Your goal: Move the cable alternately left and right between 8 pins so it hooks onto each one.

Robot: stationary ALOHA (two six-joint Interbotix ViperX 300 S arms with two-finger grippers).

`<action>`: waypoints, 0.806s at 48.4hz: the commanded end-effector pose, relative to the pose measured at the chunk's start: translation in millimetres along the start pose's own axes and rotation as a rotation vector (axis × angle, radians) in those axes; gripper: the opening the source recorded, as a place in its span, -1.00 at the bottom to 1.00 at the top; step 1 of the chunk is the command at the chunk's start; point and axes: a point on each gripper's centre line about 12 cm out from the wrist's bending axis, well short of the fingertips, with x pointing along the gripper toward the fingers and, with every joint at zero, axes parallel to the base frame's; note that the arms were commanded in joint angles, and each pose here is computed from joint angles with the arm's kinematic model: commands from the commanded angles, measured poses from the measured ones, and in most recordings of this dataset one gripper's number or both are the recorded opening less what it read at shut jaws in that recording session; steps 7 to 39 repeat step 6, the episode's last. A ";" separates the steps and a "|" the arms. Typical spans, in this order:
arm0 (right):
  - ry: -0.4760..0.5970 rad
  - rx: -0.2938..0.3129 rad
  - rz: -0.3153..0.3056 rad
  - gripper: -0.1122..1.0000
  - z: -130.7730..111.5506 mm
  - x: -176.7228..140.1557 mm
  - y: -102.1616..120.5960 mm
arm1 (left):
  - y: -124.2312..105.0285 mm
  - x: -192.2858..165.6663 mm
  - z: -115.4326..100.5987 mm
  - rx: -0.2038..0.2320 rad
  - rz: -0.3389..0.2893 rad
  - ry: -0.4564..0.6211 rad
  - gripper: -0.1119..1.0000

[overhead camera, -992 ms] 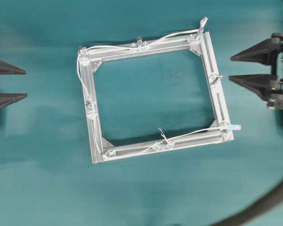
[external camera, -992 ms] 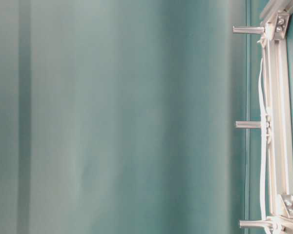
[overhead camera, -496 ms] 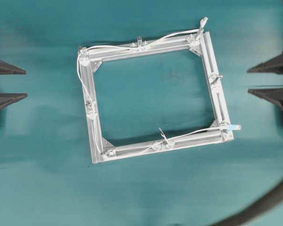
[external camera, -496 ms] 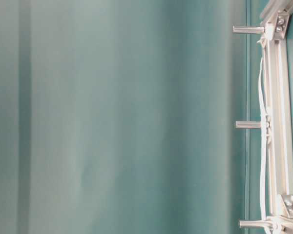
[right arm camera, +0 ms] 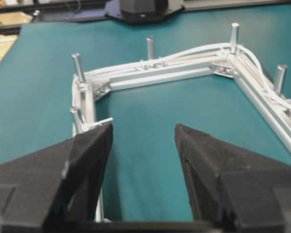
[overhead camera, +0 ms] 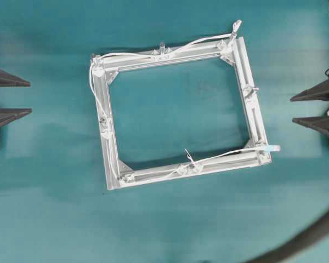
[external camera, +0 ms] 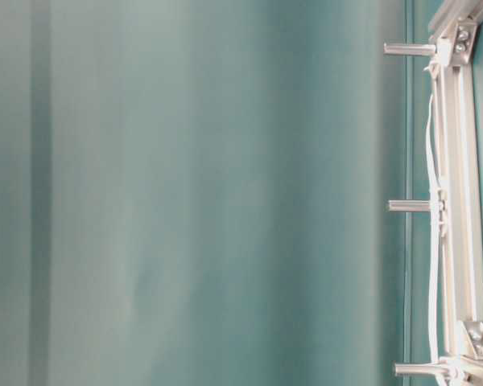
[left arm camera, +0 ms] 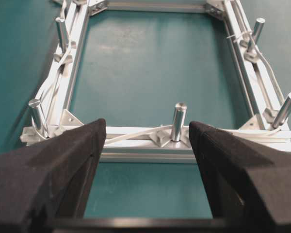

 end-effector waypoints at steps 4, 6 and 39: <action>-0.037 -0.006 -0.012 0.10 4.6 -4.0 -0.6 | 0.0 0.2 4.1 0.005 0.001 -0.008 0.47; -0.044 -0.006 -0.012 0.07 4.6 -5.0 -0.5 | 0.0 0.2 4.1 0.005 0.001 -0.008 0.47; -0.044 -0.006 -0.012 0.07 4.6 -5.0 -0.5 | 0.0 0.2 4.1 0.005 0.001 -0.008 0.47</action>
